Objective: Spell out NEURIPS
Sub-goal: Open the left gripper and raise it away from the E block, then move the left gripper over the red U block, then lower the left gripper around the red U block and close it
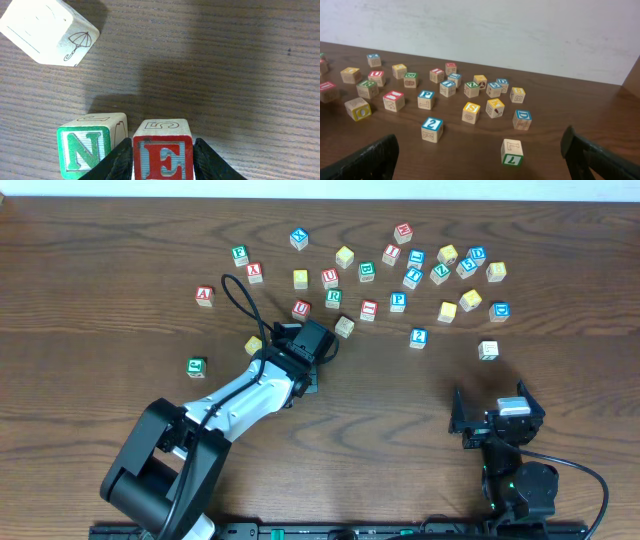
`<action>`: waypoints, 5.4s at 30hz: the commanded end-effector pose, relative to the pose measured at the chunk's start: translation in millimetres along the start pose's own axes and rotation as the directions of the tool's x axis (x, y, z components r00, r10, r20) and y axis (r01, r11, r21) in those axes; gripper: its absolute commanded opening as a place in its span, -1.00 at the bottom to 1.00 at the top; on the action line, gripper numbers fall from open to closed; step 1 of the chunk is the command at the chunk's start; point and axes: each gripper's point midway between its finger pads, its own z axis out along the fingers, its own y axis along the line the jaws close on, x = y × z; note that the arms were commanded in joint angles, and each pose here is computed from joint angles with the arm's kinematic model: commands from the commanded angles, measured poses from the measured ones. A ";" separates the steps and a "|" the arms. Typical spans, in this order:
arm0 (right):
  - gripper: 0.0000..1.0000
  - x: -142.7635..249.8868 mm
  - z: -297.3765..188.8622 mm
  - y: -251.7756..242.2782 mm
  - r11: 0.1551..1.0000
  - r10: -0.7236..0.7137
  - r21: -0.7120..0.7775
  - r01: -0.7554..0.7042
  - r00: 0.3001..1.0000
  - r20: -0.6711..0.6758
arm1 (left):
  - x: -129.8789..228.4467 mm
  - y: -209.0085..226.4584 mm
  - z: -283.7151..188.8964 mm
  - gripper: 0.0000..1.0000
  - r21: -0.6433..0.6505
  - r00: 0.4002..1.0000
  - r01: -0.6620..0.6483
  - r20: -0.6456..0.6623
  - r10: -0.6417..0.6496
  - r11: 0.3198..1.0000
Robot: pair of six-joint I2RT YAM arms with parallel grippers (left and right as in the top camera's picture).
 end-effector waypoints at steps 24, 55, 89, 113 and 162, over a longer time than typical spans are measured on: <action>0.99 1.2 -0.1 -2.2 1.000 0.016 0.009 -0.016 1.000 -0.004 | -63.5 -2.7 -126.6 -0.24 0.168 0.944 -0.117 0.326 0.057 0.979; 0.98 1.2 -0.1 -2.2 1.000 0.016 0.009 -0.016 1.000 -0.004 | -105.0 40.8 -168.2 0.12 0.077 0.928 -0.221 0.324 0.185 0.972; 0.98 1.2 -0.1 -2.2 1.000 0.016 0.009 -0.016 1.000 -0.004 | -146.8 -23.1 -43.7 0.34 0.148 0.866 -0.495 0.009 0.500 0.856; 0.99 1.2 -0.1 -2.2 1.000 0.016 0.009 -0.016 1.000 -0.004 | -147.0 -36.8 13.3 0.31 0.151 0.863 -0.497 -0.018 0.505 0.854; 0.98 1.4 -0.1 -2.2 1.000 0.016 0.009 -0.016 1.000 -0.004 | -143.0 -43.4 45.5 -0.04 0.165 0.863 -0.493 -0.028 0.504 0.854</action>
